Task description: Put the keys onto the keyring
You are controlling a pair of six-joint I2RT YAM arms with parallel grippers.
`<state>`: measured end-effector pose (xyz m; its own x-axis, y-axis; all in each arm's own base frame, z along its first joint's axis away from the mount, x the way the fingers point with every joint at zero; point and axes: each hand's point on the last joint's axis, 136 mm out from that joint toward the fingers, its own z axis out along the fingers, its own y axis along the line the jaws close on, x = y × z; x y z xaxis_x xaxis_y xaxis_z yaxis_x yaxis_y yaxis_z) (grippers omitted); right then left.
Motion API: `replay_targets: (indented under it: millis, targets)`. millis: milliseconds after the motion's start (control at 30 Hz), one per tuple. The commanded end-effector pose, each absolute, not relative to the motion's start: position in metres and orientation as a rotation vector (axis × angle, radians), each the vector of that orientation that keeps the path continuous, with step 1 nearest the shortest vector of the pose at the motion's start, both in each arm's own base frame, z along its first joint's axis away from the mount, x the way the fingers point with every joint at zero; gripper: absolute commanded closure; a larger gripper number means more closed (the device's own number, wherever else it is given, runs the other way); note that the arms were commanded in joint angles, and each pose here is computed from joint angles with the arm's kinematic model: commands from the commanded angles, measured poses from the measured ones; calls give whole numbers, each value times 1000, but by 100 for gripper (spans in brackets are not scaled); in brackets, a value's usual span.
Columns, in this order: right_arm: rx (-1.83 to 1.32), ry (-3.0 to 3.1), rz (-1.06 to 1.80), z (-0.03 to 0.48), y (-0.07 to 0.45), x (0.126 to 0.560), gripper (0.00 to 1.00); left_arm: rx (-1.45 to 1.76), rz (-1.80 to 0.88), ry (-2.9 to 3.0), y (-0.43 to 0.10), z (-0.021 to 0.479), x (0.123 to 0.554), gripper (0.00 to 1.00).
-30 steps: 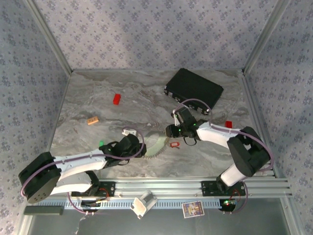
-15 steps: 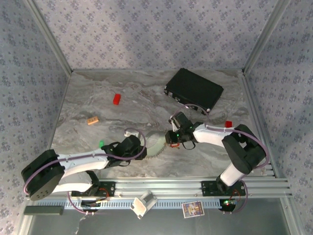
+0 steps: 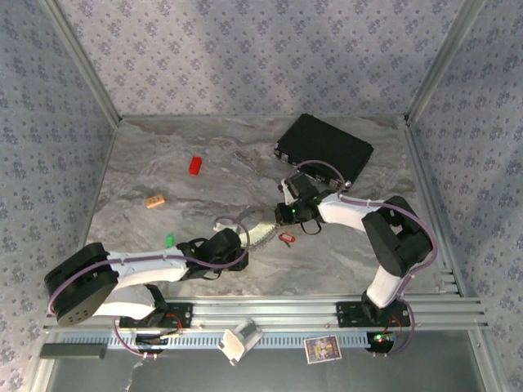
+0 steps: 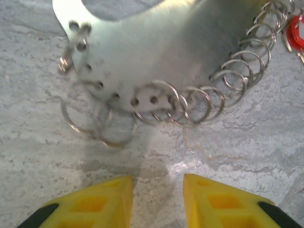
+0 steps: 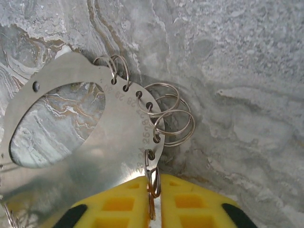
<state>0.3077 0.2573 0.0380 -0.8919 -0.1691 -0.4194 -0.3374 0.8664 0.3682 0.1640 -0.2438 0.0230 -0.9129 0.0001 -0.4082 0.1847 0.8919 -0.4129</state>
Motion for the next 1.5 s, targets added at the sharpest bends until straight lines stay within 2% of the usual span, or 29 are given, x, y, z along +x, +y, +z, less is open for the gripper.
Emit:
replay_targets:
  millis: [0, 67, 133, 333, 533, 867, 1467]
  targets:
    - [-420, 2662, 610, 44, 254, 308, 78, 150, -660, 2663, -252, 26, 161, 66]
    - [-412, 2661, 581, 49, 246, 305, 71, 129, -630, 2635, -245, 31, 165, 65]
    - [-404, 2655, 563, 57, 240, 297, 68, 103, -599, 2592, -236, 40, 170, 63]
    - [-440, 2666, 595, 64, 251, 258, 65, 18, -519, 2468, -201, 70, 200, 50]
    - [-387, 2632, 584, 71, 260, 252, 65, 19, -592, 2449, -190, 84, 241, 42]
    - [-232, 2654, 758, 50, 285, 247, 65, 77, -695, 2520, -212, 70, 259, 47]
    - [-106, 2698, 660, 28, 279, 248, 75, 58, -687, 2516, -210, 68, 259, 48]
